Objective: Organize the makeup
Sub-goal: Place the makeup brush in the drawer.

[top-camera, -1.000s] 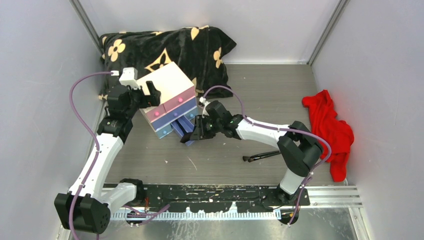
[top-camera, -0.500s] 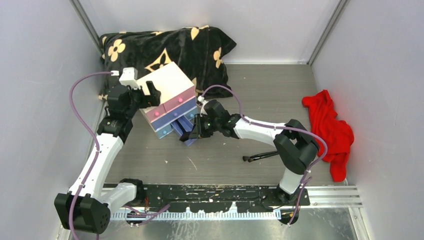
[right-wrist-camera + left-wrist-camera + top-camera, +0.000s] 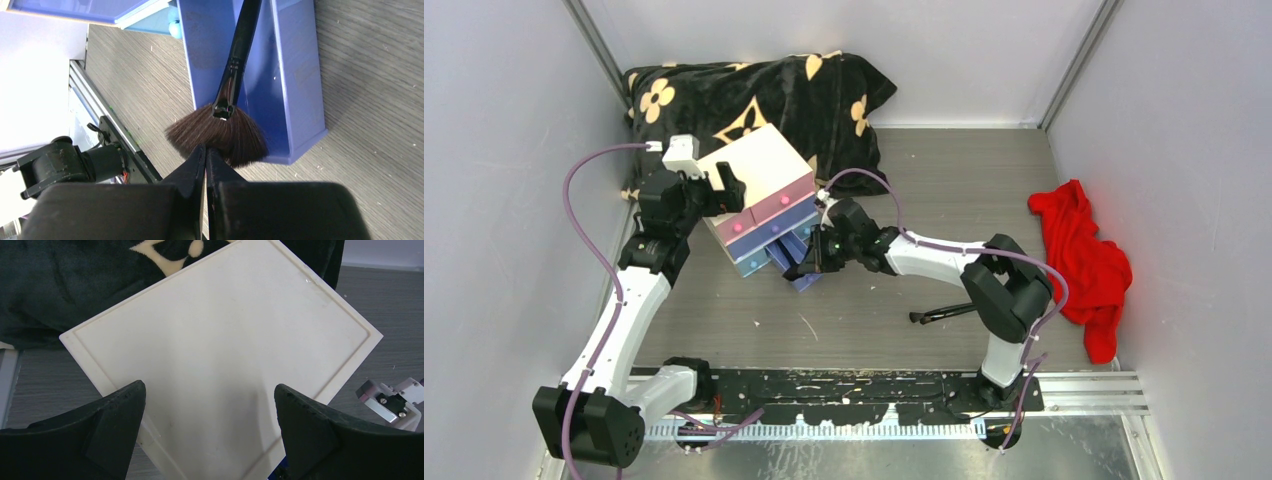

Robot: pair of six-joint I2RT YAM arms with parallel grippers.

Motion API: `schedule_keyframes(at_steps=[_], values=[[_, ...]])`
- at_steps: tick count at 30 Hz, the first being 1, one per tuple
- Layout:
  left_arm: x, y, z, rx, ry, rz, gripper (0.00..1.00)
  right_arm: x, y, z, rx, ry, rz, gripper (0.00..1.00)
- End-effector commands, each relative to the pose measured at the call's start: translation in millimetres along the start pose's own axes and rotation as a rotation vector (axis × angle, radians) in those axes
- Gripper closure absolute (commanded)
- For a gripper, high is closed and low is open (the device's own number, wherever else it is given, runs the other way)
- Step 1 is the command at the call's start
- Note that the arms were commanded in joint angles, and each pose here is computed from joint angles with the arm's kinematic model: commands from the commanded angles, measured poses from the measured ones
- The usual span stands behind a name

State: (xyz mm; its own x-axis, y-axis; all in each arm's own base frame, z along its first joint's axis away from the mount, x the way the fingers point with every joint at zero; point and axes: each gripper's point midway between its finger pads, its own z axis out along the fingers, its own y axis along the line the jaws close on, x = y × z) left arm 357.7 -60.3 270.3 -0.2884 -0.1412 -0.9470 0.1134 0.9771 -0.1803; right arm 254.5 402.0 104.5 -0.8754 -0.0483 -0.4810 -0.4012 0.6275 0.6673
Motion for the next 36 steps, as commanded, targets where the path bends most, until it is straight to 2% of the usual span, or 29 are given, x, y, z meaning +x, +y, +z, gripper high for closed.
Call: schedule_keyframes(at_steps=[1,5,9,13,16,25,31,36], values=[[27,4,-1,-0.017,0.092,-0.004,0.00,-26,19,8,-0.046,-0.073,-0.017,0.94],[28,4,-1,-0.017,0.096,-0.004,0.00,-21,13,16,-0.029,-0.049,-0.018,0.92],[29,4,-1,-0.016,0.096,-0.004,0.00,-16,9,17,-0.021,-0.026,-0.042,0.84],[31,4,1,-0.016,0.100,-0.004,0.00,-12,0,16,0.018,-0.018,-0.061,0.71],[30,5,1,-0.019,0.096,-0.002,0.00,-8,-5,15,0.029,-0.015,-0.072,0.69],[30,4,1,-0.016,0.097,-0.001,0.00,-37,11,-35,0.047,-0.191,-0.165,0.66],[28,4,1,-0.019,0.092,0.001,0.00,-47,-27,-87,0.296,-0.316,-0.160,0.64],[26,2,1,-0.008,0.090,-0.004,0.00,-12,-88,-116,0.481,-0.268,-0.022,0.64]])
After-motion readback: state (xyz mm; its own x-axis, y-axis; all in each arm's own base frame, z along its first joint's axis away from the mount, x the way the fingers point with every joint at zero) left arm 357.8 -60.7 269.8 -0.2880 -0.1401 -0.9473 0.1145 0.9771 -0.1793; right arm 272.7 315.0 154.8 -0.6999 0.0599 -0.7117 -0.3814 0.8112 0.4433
